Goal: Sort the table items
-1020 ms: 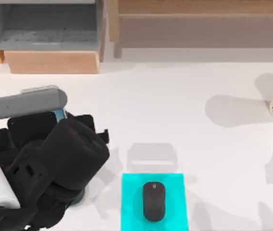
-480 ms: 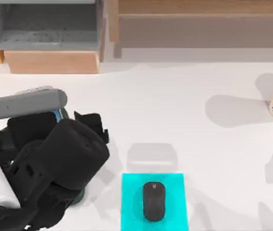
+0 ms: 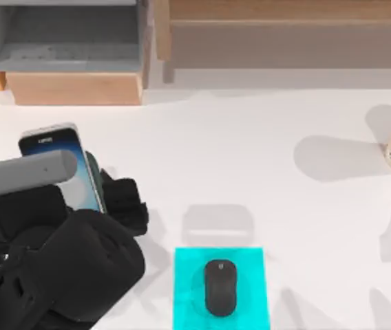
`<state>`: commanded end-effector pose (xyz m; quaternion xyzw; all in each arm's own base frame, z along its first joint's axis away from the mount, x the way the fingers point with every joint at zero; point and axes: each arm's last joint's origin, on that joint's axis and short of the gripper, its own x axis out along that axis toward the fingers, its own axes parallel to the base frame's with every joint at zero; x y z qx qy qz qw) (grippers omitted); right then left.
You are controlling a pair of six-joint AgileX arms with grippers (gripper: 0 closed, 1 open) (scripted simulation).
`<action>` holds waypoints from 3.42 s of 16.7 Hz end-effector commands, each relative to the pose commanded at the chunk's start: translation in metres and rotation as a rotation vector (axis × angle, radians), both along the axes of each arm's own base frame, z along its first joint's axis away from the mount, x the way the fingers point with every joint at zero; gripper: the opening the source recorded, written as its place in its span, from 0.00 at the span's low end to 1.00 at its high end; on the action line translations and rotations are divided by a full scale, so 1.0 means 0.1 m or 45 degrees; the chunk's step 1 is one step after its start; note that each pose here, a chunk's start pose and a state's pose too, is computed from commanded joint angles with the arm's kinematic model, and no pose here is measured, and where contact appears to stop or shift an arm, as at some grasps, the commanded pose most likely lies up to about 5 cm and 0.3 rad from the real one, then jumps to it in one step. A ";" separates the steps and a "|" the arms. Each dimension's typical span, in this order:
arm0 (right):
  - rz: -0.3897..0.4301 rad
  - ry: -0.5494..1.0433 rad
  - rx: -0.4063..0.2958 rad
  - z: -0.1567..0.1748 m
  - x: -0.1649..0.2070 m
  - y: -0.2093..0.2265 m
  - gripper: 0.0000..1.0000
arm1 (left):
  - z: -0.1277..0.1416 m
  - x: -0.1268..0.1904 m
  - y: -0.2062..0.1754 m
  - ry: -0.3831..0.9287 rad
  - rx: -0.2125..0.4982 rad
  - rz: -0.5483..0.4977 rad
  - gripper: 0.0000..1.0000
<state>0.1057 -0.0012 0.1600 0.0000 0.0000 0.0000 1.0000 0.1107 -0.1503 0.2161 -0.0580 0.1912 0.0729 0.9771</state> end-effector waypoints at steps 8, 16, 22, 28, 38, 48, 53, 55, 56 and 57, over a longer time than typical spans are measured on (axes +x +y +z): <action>0.000 0.000 0.000 0.00 0.00 0.00 1.00 | -0.04 0.01 -0.08 0.092 0.089 0.024 1.00; 0.000 0.000 0.000 0.00 0.00 0.00 1.00 | 0.00 0.03 0.06 0.111 -0.001 -0.027 1.00; 0.000 0.000 0.000 0.00 0.00 0.00 1.00 | 0.03 0.04 0.51 0.045 -0.188 -0.232 1.00; 0.000 0.000 0.000 0.00 0.00 0.00 1.00 | -0.14 -0.01 1.07 -0.268 -0.154 -0.313 1.00; 0.000 0.000 0.000 0.00 0.00 0.00 1.00 | -0.56 -0.05 1.49 -0.490 0.149 -0.187 1.00; 0.021 0.052 0.015 0.01 0.13 0.01 1.00 | -0.56 -0.05 1.49 -0.490 0.149 -0.187 1.00; 0.024 0.151 0.027 -0.03 0.39 0.03 1.00 | -0.56 -0.05 1.49 -0.490 0.149 -0.187 1.00; 0.018 0.186 0.027 -0.06 0.53 0.03 1.00 | -0.56 -0.05 1.49 -0.490 0.149 -0.187 1.00; 0.015 0.200 0.027 -0.09 0.60 0.04 1.00 | -0.56 -0.05 1.49 -0.490 0.149 -0.187 1.00; 0.012 0.213 0.026 -0.11 0.68 0.04 1.00 | -0.56 -0.05 1.49 -0.490 0.149 -0.187 1.00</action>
